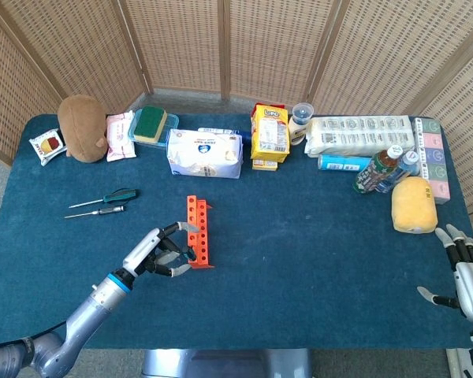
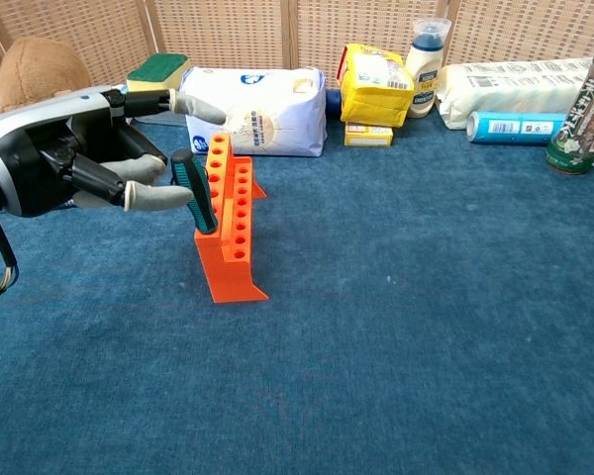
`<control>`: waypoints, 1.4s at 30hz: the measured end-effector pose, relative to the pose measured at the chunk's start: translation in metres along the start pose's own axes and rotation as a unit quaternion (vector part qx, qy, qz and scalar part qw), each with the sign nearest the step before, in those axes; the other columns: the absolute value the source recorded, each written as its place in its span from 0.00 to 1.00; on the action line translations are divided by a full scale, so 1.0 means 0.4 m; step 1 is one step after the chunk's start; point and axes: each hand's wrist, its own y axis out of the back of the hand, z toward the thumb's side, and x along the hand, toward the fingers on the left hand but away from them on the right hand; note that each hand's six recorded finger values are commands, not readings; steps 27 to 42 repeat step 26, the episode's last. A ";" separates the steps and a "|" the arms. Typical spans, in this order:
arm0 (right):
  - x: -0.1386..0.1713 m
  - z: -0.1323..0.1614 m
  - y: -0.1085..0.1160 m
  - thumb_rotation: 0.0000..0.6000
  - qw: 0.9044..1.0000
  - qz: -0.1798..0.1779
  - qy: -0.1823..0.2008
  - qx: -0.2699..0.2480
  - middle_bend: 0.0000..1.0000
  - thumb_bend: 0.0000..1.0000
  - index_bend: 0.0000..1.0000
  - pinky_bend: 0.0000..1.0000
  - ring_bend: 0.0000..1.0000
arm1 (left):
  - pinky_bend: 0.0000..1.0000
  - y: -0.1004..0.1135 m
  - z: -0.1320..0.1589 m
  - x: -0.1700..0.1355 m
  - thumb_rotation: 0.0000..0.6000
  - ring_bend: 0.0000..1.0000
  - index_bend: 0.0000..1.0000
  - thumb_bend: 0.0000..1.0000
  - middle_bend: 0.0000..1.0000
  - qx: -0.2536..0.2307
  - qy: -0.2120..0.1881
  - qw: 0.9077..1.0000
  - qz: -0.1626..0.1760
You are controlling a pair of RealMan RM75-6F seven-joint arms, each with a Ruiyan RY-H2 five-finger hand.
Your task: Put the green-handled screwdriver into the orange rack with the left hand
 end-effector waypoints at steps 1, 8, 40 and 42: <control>0.000 0.000 0.000 0.93 1.000 0.000 0.000 0.000 0.00 0.00 0.00 0.00 0.00 | 0.98 0.001 0.001 -0.001 1.00 1.00 0.25 0.25 1.00 0.000 -0.001 1.000 0.001; -0.001 0.001 -0.002 0.94 1.000 0.000 0.000 0.002 0.00 0.00 0.00 0.00 0.00 | 0.94 0.021 0.027 -0.018 1.00 0.95 0.22 0.18 0.96 0.006 -0.026 1.000 0.015; 0.007 0.013 -0.004 0.94 1.000 -0.002 0.001 0.013 0.00 0.00 0.00 0.00 0.00 | 0.15 0.251 0.064 -0.242 1.00 0.00 0.00 0.05 0.00 0.261 -0.013 0.958 0.115; 0.007 0.013 -0.004 0.94 1.000 -0.002 0.001 0.013 0.00 0.00 0.00 0.00 0.00 | 0.15 0.251 0.064 -0.242 1.00 0.00 0.00 0.05 0.00 0.261 -0.013 0.958 0.115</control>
